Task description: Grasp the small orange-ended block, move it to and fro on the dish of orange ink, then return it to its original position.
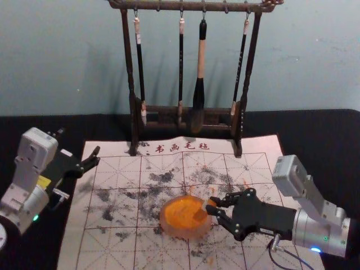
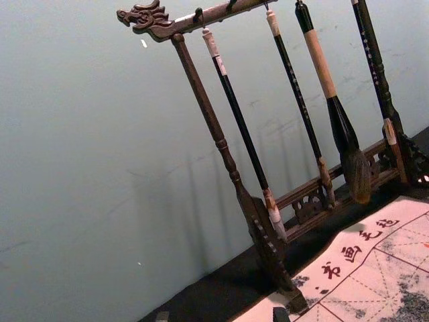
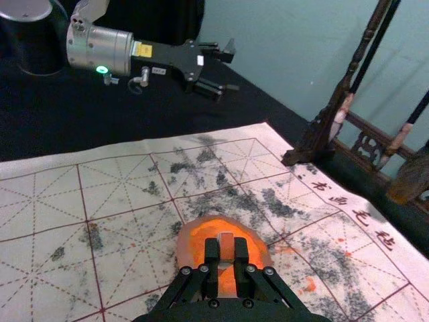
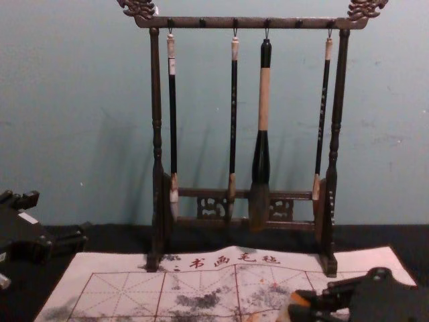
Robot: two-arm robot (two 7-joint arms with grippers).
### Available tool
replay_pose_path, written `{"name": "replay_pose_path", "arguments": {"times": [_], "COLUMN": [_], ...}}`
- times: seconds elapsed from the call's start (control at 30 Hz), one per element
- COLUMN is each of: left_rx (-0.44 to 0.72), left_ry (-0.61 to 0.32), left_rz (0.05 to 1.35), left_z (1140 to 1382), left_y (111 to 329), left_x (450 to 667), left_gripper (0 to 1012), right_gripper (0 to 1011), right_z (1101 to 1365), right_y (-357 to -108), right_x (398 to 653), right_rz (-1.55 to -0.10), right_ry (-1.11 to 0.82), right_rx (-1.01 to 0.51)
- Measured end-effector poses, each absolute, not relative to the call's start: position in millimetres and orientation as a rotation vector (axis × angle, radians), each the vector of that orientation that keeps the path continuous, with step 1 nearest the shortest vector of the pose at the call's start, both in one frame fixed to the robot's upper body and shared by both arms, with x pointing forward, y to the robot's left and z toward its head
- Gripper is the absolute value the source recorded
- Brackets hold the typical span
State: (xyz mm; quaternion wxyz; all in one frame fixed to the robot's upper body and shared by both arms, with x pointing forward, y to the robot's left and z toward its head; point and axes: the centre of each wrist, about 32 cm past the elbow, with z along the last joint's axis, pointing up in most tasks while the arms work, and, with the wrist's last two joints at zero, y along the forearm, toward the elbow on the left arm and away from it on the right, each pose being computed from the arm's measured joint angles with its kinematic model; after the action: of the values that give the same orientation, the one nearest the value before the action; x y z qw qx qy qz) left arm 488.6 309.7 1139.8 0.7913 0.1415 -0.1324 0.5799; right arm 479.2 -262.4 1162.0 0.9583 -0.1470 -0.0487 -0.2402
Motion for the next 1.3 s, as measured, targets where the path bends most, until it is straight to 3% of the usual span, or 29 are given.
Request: {"name": "replay_pose_path", "arguments": {"times": [1.3], "left_rx": [0.304], "left_ry": [-0.285], "left_rz": [1.248], "left_z": [1139.8], "left_y": [309.6], "left_x": [488.6], "left_gripper": [1001], "right_gripper": [111], "right_z": [1151.9], "right_y": [-241.6], "right_x": [497.4], "right_rz": [-0.440], "right_ry": [-0.096], "right_rx": [-0.345]}}
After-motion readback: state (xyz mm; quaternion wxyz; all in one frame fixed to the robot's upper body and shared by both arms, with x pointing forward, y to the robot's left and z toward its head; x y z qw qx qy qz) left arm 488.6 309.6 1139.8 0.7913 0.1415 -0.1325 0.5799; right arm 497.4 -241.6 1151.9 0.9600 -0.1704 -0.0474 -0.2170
